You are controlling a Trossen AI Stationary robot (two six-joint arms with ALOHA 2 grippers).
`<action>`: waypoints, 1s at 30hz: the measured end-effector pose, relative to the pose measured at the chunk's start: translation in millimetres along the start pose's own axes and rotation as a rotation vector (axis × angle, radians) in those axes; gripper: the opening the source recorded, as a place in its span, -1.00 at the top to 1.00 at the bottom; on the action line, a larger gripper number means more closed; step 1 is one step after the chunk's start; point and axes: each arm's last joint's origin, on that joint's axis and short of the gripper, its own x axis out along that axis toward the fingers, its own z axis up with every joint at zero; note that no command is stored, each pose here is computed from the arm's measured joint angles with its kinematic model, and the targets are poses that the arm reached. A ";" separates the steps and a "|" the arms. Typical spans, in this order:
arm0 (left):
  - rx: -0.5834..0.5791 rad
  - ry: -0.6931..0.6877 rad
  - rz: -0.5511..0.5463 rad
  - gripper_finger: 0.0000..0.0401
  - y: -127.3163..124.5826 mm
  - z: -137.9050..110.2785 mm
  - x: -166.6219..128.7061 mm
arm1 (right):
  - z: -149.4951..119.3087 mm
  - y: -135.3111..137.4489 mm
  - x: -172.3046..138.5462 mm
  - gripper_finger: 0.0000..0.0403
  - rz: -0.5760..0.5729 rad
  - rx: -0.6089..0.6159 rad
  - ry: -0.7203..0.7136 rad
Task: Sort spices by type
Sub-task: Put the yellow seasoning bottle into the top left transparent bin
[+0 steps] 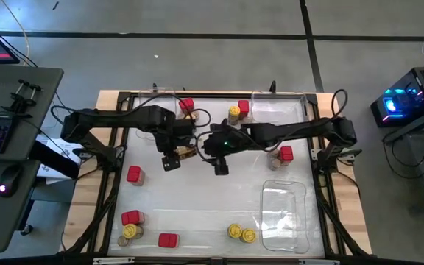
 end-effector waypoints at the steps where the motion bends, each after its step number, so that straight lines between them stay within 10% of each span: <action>1: 0.001 0.000 0.004 0.04 -0.4 0.4 0.7 | -0.7 -2.4 -5.2 -0.08 -0.002 0.010 0.012; 9: -0.016 -0.047 0.039 0.04 -1.2 4.1 1.1 | -10.9 -11.4 -19.9 0.07 0.142 0.143 0.034; 17: -0.042 0.029 0.087 0.04 -5.2 -5.3 26.8 | -64.6 -11.4 -2.1 0.93 0.172 0.476 -0.177; 23: -0.043 -0.104 0.029 0.04 -12.9 6.5 36.2 | -90.5 -3.7 11.1 0.99 0.136 0.796 -0.408; 30: -0.041 -0.163 0.009 0.04 -11.5 17.4 39.9 | -71.8 4.4 13.7 0.99 0.106 0.791 -0.453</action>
